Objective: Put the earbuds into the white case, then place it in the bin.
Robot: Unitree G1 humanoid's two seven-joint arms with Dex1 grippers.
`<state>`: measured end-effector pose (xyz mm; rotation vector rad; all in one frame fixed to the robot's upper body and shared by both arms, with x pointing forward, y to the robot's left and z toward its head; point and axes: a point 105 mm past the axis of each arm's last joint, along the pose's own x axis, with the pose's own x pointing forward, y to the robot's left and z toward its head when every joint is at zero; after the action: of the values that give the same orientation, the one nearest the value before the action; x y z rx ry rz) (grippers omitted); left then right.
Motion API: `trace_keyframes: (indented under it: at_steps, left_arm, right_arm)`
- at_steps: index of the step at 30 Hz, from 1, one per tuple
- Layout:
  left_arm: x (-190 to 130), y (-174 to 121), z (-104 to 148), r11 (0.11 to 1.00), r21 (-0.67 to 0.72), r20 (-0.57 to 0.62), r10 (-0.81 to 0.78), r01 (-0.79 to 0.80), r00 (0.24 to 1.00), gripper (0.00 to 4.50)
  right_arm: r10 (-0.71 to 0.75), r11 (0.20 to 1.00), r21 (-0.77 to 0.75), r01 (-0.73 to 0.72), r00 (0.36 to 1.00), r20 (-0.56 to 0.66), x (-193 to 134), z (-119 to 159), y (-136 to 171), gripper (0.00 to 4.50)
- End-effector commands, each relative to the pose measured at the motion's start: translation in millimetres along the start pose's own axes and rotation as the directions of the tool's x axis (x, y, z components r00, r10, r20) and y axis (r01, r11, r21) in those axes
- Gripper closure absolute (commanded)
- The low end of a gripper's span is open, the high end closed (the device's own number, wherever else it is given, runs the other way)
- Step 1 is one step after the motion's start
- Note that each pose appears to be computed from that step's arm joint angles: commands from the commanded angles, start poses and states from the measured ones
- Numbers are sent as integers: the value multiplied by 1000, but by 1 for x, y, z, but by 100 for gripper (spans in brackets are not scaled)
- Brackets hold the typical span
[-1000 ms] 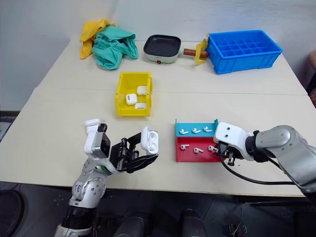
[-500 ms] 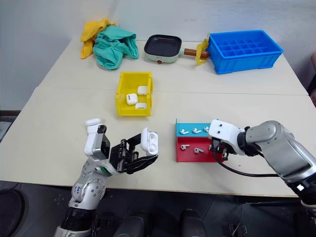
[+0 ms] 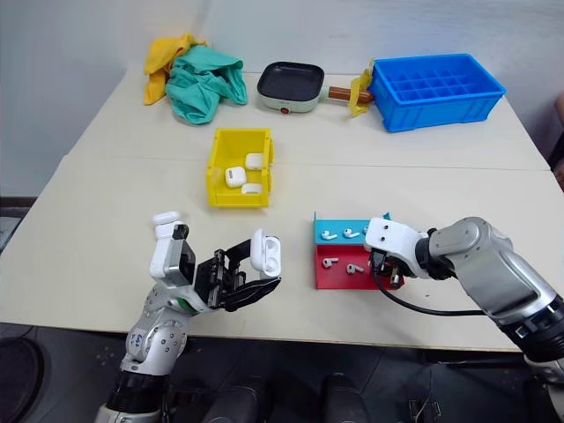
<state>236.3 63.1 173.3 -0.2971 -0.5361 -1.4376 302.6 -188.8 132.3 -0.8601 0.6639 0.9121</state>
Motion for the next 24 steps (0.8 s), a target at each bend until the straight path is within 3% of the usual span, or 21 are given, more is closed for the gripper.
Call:
trace_keyframes:
  at_steps: [1,17,20,24]
  left_arm:
    - [3,-4,5,999,34,9,-17,17,1000,171]
    - [2,-5,5,999,45,5,-14,14,1000,171]
    - [2,-5,5,999,49,6,-16,16,1000,171]
    - [2,-6,5,998,52,8,-25,25,1000,171]
  right_arm:
    - [-5,1000,-29,5,1000,-1,-2,4,-2,342]
    - [18,1000,-25,-19,999,-41,-3,-3,1,342]
    - [20,999,-25,-21,999,-43,-3,-3,1,399]
    - [14,1000,-26,-15,999,-29,-3,-1,0,404]
